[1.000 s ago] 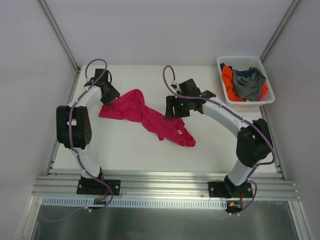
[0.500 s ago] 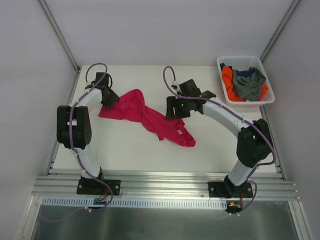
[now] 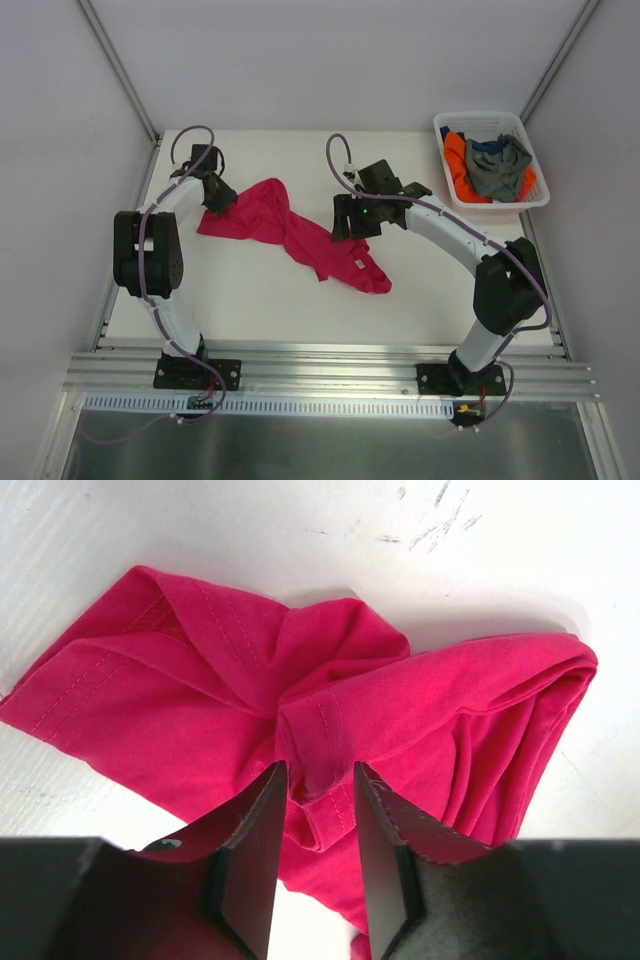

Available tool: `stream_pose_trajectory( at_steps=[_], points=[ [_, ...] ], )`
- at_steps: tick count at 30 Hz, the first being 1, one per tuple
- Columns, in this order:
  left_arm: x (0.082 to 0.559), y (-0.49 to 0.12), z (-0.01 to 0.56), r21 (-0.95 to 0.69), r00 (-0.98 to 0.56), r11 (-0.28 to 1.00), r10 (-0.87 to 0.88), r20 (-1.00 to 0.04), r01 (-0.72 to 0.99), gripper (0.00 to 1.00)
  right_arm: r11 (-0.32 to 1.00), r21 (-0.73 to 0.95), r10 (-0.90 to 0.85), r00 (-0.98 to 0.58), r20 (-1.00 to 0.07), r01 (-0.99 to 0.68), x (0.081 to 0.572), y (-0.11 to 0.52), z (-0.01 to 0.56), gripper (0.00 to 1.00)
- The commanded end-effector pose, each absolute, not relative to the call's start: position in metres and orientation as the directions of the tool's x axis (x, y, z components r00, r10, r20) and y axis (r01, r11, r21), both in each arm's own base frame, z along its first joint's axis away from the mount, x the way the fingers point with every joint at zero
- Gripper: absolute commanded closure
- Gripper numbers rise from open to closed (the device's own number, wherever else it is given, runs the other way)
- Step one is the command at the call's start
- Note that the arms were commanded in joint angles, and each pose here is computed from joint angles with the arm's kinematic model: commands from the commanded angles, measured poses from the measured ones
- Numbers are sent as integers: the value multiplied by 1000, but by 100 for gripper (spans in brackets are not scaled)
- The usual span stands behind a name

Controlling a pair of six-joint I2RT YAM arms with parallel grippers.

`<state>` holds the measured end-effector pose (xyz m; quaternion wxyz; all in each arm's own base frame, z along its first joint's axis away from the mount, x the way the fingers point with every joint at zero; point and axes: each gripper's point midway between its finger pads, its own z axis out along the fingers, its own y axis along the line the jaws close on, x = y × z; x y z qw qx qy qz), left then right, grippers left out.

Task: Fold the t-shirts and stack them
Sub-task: Flatten the tshirt out

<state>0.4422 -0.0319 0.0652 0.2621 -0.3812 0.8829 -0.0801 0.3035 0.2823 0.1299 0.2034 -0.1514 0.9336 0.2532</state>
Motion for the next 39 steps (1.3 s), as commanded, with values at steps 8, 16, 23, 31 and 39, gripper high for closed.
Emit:
stream_pose_trajectory(
  at_steps=[8,16,23,31,39],
  points=[
    [460,-38,96,-408,-539,698,-715,-445,-589,82,821,407,-176,-856,-485,-400,301,278,147,35],
    [467,-40,104,-425,-534,698,-716,-451,-576,100,769,456,-193,-842,-503,-449,292,293,163,36],
    [486,-46,143,-494,-503,699,-715,-486,-517,100,681,404,-359,-760,-542,-610,256,319,163,36],
    [478,-50,139,-502,-500,682,-732,-463,-533,100,746,272,-473,-770,-428,-608,247,306,101,35],
    [472,-45,137,-482,-499,690,-723,-478,-539,100,800,236,-467,-820,-331,-552,262,312,63,37]
  ],
)
